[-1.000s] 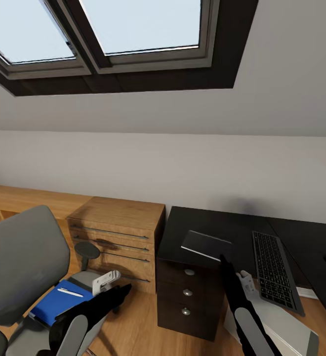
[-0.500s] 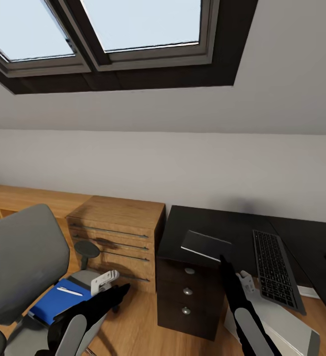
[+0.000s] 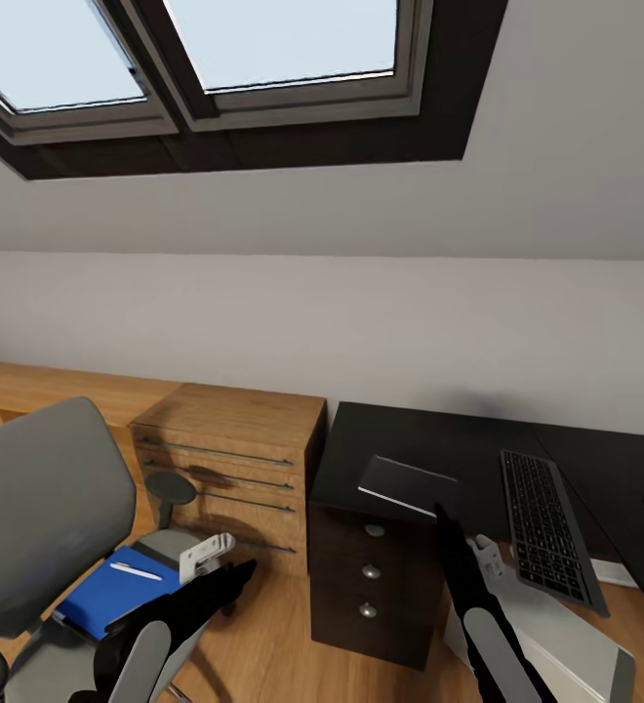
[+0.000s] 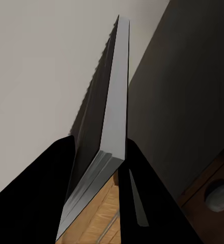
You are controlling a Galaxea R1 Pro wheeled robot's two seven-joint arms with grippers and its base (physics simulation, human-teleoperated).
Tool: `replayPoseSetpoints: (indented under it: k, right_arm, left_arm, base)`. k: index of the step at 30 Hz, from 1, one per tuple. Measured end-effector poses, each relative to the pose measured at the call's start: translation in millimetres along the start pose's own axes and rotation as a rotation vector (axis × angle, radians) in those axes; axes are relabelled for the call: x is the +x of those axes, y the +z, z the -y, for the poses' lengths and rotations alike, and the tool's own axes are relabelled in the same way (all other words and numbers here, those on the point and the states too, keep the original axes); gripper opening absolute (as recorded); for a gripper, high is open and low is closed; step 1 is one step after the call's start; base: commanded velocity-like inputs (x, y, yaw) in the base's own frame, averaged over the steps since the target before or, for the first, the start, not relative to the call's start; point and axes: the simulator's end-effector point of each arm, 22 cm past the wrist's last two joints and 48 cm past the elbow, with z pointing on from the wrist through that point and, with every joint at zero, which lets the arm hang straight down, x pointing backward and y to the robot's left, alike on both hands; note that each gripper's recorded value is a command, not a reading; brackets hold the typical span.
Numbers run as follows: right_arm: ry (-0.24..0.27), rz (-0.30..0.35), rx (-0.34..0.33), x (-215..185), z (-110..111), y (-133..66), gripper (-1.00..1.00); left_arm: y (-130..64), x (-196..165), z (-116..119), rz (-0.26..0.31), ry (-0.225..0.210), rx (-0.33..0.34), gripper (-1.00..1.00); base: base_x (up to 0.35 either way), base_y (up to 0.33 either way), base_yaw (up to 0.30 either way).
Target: In the bedroom, organize the workspace by keeping the computer under the desk, ensuring the monitor is on the desk, placing the keyboard on the desk next to the monitor, placing the mouse on the desk next to the keyboard, moving the folder from the swivel chair onto the desk next to the mouse, stacking the notebook on top of the folder with the pen on top of the notebook, and positioning the swivel chair next to the desk.
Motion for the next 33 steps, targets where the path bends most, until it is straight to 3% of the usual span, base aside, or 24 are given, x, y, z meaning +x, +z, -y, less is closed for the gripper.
replayPoseSetpoints:
  k: [13, 33]
  right_arm:
    - [-0.004, 0.002, 0.018, -0.3, 7.6, 0.3, -1.0]
    - [-0.004, 0.001, 0.038, -0.2, 12.4, 0.1, -1.0]
  left_arm:
    - [2.0, 2.2, -1.3, -0.002, 0.002, 0.001, 1.0]
    - [2.0, 2.3, -2.2, -0.003, 0.003, 0.001, 1.0]
  base:
    - [0.01, 0.0, 0.0]
    - [0.22, -0.014, 0.0]
